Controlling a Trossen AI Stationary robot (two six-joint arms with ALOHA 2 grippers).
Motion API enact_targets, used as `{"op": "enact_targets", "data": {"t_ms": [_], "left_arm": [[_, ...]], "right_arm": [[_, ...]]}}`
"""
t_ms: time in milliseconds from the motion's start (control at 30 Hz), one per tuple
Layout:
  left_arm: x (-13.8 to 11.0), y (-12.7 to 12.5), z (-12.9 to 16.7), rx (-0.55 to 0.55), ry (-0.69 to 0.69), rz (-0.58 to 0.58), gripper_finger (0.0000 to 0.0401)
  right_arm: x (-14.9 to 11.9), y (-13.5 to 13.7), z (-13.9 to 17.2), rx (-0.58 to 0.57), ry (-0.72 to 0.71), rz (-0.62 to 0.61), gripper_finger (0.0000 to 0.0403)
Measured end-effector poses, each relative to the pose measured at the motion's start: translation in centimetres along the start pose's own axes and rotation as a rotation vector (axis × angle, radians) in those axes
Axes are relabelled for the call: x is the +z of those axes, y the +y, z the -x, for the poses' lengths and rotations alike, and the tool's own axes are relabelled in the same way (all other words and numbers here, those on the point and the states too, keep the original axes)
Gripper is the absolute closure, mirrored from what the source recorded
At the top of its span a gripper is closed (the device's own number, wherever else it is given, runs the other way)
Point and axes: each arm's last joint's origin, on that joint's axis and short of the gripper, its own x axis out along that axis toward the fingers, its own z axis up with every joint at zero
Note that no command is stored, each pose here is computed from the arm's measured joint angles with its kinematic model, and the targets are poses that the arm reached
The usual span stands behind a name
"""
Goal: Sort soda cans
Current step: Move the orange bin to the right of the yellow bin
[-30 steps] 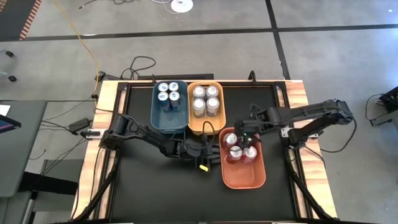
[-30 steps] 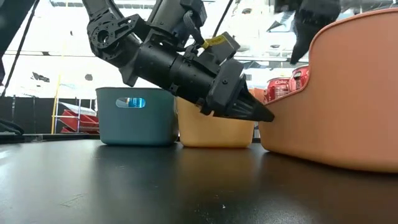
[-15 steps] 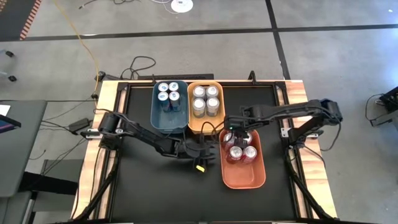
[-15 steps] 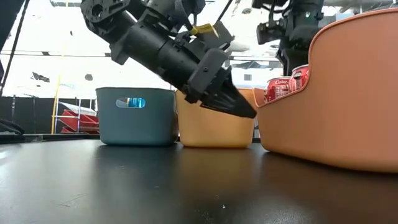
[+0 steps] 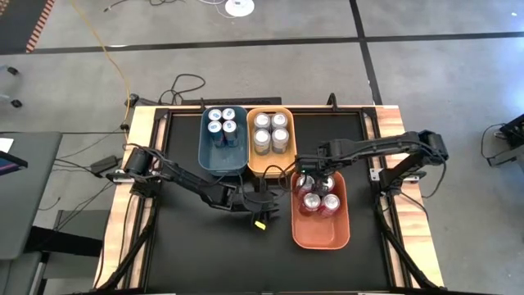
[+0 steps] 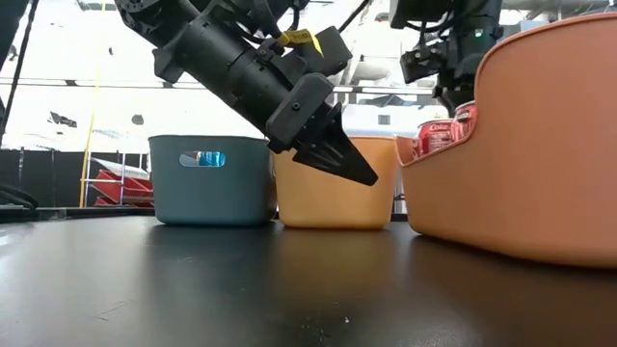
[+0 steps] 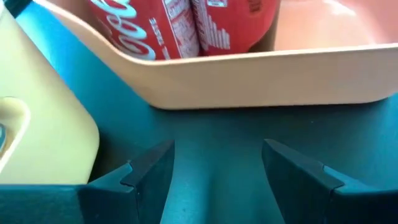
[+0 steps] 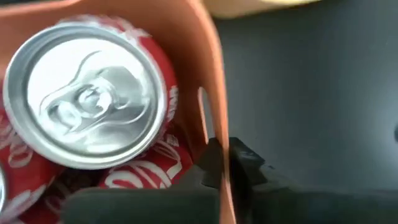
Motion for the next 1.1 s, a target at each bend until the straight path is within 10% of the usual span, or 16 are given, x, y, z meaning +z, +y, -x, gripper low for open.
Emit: {"op": "enact_targets", "data": {"t_ms": [567, 1100], "left_arm": [[-0.8, -0.3, 0.3, -0.002, 0.083, 0.02, 0.0164], [2.2, -1.0, 7.7, 0.107, 0.113, -0.063, 0.0164]], "right_arm": [[-1.1, -2.1, -1.0, -0.058, 0.098, 0.045, 0.0397], [-0.7, -5.7, -1.8, -0.142, 0.102, 0.084, 0.0399]]}}
